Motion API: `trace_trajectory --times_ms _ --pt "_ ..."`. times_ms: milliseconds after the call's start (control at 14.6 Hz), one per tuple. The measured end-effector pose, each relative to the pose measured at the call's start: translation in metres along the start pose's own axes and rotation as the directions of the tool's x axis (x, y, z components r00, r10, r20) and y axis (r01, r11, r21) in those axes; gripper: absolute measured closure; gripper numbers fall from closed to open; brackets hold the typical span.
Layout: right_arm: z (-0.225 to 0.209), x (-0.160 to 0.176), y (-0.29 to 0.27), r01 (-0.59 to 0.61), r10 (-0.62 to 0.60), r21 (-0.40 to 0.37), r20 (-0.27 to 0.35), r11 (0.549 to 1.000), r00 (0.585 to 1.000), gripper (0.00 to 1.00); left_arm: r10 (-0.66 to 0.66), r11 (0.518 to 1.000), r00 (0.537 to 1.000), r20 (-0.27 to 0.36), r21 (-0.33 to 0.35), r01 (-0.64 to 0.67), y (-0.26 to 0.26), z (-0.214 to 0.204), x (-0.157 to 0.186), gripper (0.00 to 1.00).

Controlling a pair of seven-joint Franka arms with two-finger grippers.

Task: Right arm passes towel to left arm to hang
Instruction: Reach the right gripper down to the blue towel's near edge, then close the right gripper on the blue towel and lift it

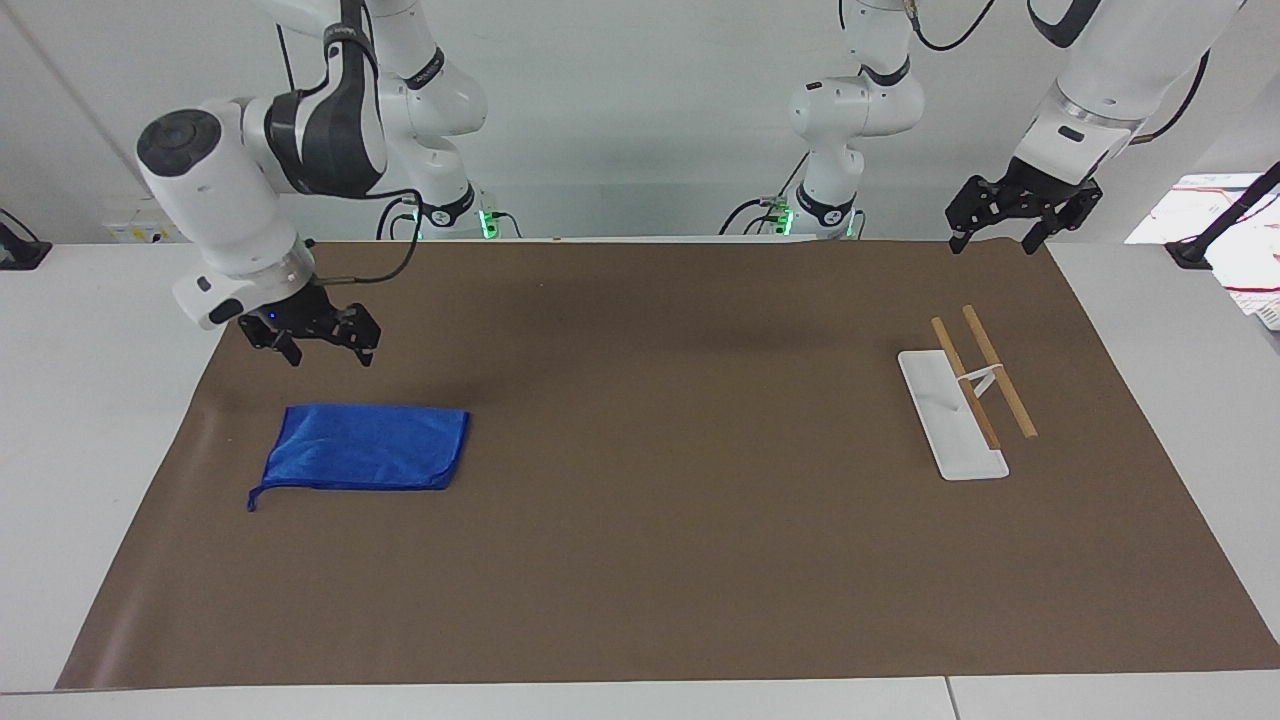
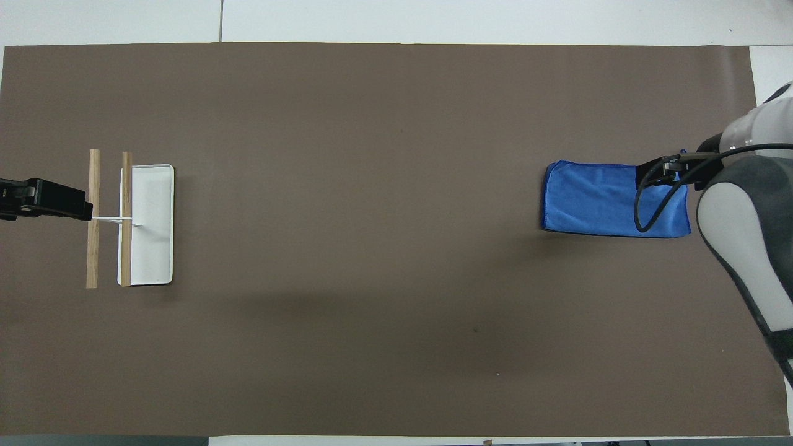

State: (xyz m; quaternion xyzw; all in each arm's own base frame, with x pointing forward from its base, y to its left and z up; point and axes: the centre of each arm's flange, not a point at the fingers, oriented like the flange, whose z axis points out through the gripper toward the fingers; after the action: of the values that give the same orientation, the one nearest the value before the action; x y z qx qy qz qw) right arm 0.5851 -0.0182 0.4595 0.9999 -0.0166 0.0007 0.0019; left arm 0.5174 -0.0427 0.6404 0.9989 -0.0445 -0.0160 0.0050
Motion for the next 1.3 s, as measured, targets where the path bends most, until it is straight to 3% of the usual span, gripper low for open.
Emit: trace_trajectory --times_ms 205,478,819,888,1297 --pt "0.062 0.007 0.007 0.024 -0.024 -0.002 -0.024 1.000 0.999 0.00 -0.002 1.000 1.000 -0.001 0.000 0.002 -0.003 0.000 0.000 0.00" --pt "0.121 0.000 0.011 0.050 -0.050 0.000 0.024 0.999 0.998 0.00 0.004 1.000 1.000 -0.001 -0.001 -0.004 -0.009 0.000 0.000 0.00" --pt "0.150 -0.001 0.028 0.064 -0.064 0.001 0.045 0.998 0.997 0.06 0.003 1.000 1.000 -0.002 -0.001 -0.003 -0.012 0.000 0.000 0.00" --pt "0.155 -0.001 0.028 0.064 -0.064 0.001 0.046 0.998 0.997 0.11 0.002 1.000 1.000 -0.002 -0.001 -0.002 -0.012 0.000 0.000 0.00" --pt "0.165 0.005 0.023 0.068 -0.068 -0.002 0.010 0.998 0.998 0.15 0.002 1.000 1.000 -0.001 -0.001 -0.002 -0.013 0.000 0.000 0.00"
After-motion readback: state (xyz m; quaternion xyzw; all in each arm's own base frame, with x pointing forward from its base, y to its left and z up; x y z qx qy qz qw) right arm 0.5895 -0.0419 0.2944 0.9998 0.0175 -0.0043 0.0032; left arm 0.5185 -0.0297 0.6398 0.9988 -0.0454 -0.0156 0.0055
